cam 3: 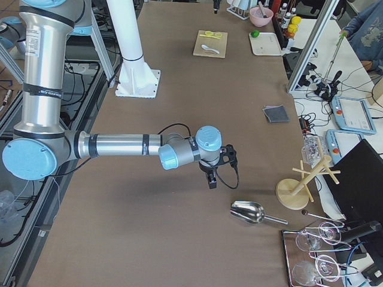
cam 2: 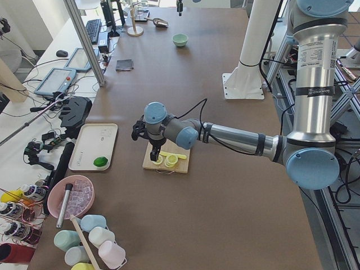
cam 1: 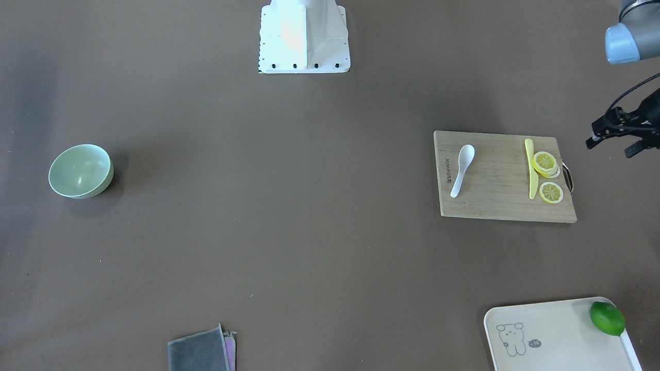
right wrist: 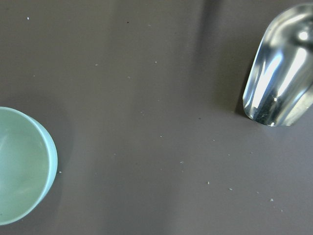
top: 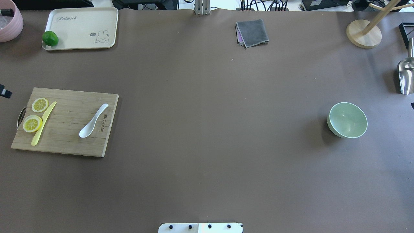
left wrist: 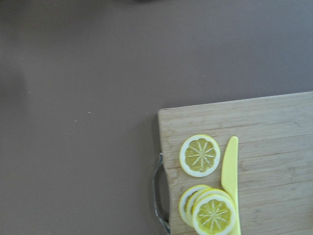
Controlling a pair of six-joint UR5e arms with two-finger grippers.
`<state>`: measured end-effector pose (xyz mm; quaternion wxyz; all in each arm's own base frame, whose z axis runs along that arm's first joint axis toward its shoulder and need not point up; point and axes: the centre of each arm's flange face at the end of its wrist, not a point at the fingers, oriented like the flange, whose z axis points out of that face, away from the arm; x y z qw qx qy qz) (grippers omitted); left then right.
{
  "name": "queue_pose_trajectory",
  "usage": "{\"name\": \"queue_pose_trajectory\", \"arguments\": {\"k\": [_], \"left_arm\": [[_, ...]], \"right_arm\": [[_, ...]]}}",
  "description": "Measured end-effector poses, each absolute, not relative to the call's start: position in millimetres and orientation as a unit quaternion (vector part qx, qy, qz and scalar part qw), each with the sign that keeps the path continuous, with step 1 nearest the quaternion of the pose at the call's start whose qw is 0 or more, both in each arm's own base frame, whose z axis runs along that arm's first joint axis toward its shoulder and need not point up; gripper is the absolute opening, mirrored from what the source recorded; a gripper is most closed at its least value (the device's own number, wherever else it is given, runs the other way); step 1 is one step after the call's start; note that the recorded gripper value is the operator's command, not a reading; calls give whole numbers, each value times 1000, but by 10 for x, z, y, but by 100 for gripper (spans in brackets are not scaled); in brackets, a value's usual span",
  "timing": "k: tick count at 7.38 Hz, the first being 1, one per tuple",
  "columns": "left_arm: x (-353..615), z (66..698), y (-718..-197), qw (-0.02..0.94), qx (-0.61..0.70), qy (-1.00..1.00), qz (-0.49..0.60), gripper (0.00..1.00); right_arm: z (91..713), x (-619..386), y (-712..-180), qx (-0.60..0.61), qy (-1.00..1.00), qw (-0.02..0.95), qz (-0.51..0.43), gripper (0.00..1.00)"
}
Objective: Place spoon in bowl
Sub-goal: 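Move the left gripper toward the white spoon while the right reaches the bowl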
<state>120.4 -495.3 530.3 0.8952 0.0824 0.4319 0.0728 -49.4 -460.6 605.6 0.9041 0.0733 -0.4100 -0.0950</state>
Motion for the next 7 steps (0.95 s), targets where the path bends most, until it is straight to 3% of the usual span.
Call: {"name": "queue_pose_trajectory", "arguments": {"k": [3,5,7], "left_arm": [[2152,4959,-5070,901,81,420,75,98],[2344,4880,-5123,900,78,422,76,98],[2388,4835,-5142,899,78,424,74,98]], "right_arm": [[5837,-1086,-4737,53,-414,903,-108,87],[5730,-1458,-4800,51,-407,902,-133,79],[5727,-1711,-4838,45,-405,901,-152,79]]}}
